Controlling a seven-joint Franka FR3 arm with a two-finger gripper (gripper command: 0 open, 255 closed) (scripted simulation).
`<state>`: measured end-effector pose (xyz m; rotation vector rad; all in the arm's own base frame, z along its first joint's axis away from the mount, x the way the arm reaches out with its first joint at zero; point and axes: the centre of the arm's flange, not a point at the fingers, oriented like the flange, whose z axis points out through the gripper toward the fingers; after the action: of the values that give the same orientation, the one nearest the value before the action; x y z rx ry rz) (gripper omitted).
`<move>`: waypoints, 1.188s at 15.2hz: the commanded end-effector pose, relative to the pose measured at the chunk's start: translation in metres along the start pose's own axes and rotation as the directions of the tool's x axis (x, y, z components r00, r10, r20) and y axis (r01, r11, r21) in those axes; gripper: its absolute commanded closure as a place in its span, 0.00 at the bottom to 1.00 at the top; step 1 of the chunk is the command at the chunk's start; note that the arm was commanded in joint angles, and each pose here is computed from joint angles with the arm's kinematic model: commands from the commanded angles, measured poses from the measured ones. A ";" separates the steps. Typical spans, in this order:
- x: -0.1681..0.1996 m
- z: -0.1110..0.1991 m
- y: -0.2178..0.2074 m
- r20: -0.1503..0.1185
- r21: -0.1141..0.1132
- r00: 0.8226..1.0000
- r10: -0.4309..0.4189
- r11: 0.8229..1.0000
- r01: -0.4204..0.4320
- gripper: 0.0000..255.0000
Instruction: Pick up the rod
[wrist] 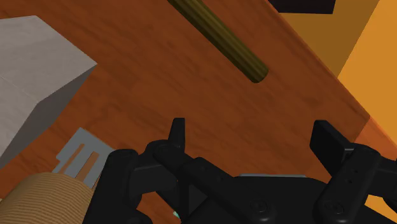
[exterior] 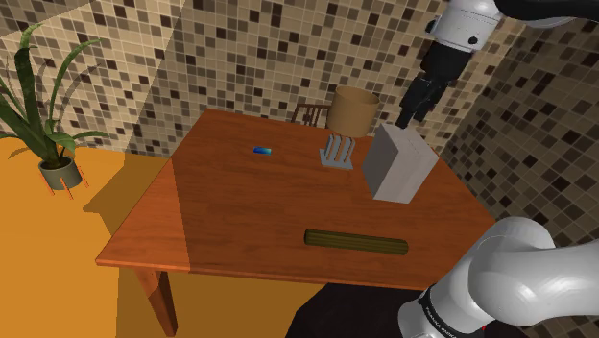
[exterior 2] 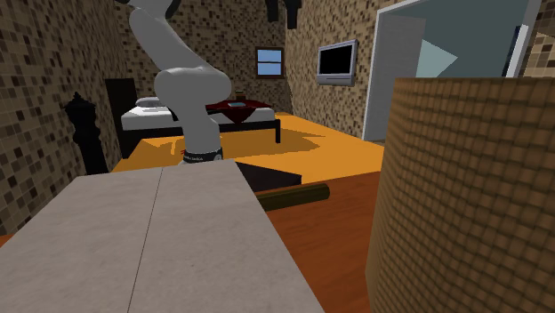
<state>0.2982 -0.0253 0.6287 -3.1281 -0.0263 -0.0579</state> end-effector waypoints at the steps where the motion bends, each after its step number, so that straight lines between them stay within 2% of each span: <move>1: 0.000 0.000 0.000 0.000 0.000 1.000 0.000 1.000 0.000 0.00; 5: 0.004 0.053 0.011 0.024 0.035 0.995 -0.094 0.995 0.093 0.00; 9: 0.007 0.106 0.020 0.044 0.071 0.981 -0.188 0.980 0.185 0.00; 13: 0.010 0.159 0.027 0.061 0.110 0.958 -0.281 0.956 0.273 0.00; 18: 0.012 0.226 0.032 0.076 0.159 0.916 -0.394 0.912 0.379 0.00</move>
<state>0.3191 -0.0542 0.4168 -2.9434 -0.5865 0.0972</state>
